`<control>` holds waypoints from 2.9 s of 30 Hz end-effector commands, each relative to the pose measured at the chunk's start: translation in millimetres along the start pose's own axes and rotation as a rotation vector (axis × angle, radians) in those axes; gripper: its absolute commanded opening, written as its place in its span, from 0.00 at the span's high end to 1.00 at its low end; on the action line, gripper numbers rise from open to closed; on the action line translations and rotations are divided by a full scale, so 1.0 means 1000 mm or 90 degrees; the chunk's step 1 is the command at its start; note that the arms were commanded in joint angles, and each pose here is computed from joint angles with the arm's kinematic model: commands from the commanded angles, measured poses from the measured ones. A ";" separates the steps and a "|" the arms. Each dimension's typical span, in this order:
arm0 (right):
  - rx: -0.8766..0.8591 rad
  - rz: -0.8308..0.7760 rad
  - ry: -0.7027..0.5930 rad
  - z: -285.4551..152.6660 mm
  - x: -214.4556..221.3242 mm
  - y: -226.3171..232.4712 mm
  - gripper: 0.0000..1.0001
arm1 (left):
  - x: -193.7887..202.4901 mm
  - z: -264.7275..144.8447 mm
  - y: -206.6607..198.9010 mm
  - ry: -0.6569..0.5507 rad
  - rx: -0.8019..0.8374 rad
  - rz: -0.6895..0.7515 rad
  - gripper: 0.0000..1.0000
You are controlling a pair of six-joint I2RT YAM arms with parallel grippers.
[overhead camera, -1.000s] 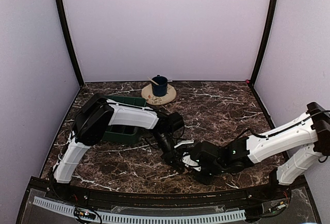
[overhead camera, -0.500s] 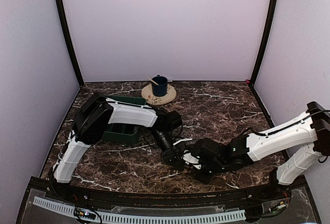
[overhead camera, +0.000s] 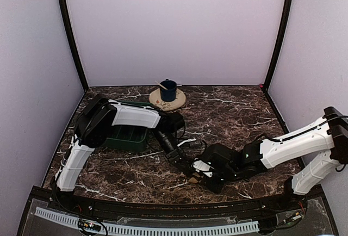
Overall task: Roll the socks
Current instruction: Roll the sock at the center of the board.
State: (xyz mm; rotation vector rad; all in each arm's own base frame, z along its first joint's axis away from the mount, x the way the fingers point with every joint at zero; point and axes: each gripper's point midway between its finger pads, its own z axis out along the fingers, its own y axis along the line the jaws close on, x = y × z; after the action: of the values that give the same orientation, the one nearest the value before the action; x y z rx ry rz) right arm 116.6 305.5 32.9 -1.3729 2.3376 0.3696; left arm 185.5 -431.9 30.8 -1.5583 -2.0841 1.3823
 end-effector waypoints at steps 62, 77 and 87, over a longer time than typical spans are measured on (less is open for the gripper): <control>-0.419 0.434 0.058 -0.002 -0.019 -0.017 1.00 | -0.008 0.019 -0.049 -0.072 -0.628 0.692 0.54; -0.430 0.438 0.064 -0.002 -0.020 -0.017 1.00 | -0.004 0.025 -0.022 -0.019 -0.694 0.716 0.57; -0.435 0.439 0.065 -0.002 -0.019 -0.016 1.00 | -0.004 0.029 -0.009 0.015 -0.711 0.714 0.63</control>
State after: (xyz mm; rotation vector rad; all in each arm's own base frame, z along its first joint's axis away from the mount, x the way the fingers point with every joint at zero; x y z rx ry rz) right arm 135.3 308.5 39.3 -0.7554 2.8639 1.3963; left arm 163.2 -450.4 31.9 -3.4545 -2.1037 0.1413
